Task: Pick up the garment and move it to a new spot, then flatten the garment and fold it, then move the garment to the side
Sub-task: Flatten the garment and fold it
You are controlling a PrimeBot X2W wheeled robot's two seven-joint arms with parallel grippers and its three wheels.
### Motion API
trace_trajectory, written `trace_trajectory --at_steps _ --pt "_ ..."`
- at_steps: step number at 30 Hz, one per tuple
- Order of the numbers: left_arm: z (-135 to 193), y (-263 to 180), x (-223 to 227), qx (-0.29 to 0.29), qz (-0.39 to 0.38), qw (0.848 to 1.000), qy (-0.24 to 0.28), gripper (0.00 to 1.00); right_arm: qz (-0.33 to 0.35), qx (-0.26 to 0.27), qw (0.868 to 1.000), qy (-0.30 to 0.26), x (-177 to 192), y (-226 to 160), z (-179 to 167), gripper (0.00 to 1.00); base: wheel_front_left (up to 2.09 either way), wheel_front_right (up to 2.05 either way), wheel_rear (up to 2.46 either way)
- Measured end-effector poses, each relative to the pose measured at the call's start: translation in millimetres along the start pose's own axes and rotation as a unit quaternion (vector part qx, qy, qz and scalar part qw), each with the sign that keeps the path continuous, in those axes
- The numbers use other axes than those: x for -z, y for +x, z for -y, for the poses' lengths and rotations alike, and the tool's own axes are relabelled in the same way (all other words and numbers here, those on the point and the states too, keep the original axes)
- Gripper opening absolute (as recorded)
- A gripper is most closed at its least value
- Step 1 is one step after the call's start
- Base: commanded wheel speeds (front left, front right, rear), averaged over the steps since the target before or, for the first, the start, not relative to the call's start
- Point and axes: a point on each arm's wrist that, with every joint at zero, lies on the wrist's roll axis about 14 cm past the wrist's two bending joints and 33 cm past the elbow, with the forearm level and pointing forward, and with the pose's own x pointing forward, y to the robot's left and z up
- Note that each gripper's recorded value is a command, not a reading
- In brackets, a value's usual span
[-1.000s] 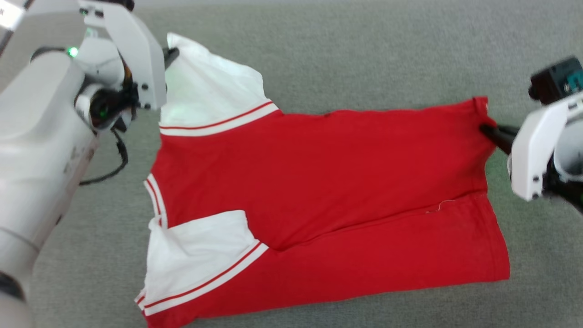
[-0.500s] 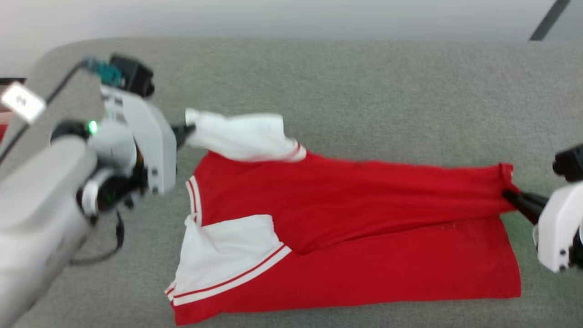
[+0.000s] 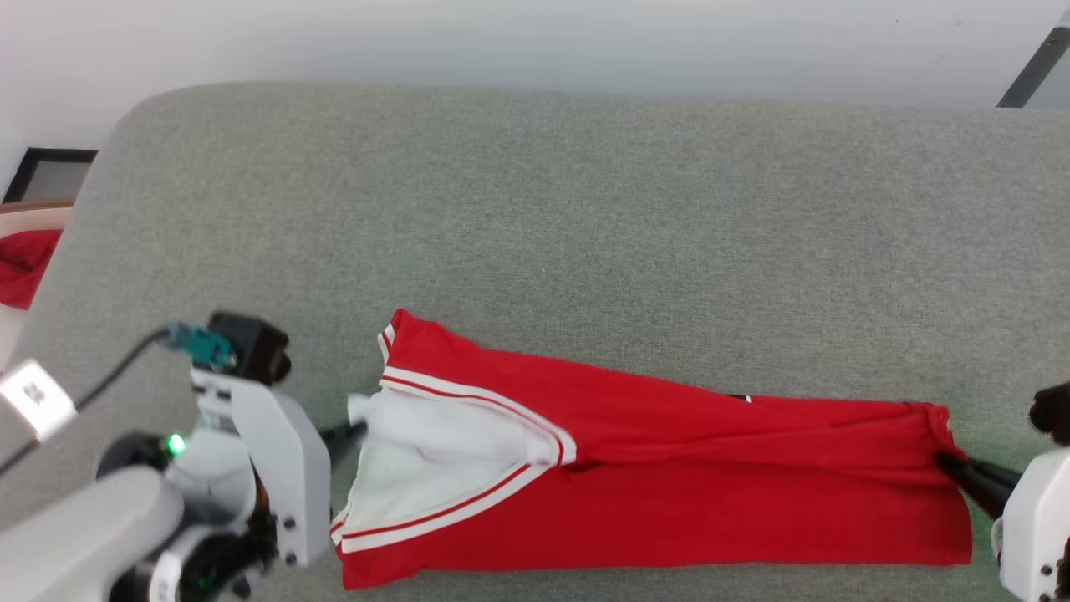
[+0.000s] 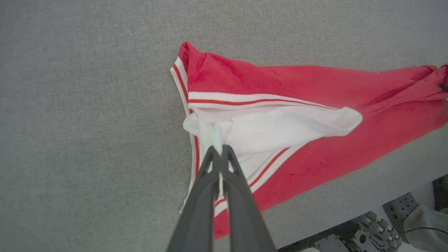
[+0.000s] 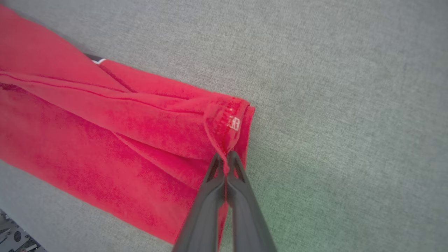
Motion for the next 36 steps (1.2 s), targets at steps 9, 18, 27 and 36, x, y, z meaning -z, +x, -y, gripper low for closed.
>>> trace_trajectory --at_steps 9,18,27,36 --pt "4.7 -1.8 41.3 0.002 -0.043 0.998 -0.043 0.0 -0.013 -0.005 1.0 0.017 15.4 -3.0 -10.5 0.0 0.0 0.0 0.0" --pt "2.3 -10.9 42.7 -0.001 -0.017 0.999 -0.047 0.62 -0.005 0.004 1.0 0.017 12.5 -17.8 -13.6 1.0 0.0 0.0 0.0" --pt "4.3 -31.7 29.4 -0.004 0.045 0.998 -0.048 1.0 0.029 -0.005 0.998 0.047 0.9 -41.5 -27.0 1.0 0.0 0.0 0.0" --pt "4.5 -55.0 14.4 -0.008 0.131 0.99 -0.045 1.0 0.074 0.007 0.996 0.051 -13.2 -59.9 -34.1 1.0 0.0 0.0 0.0"
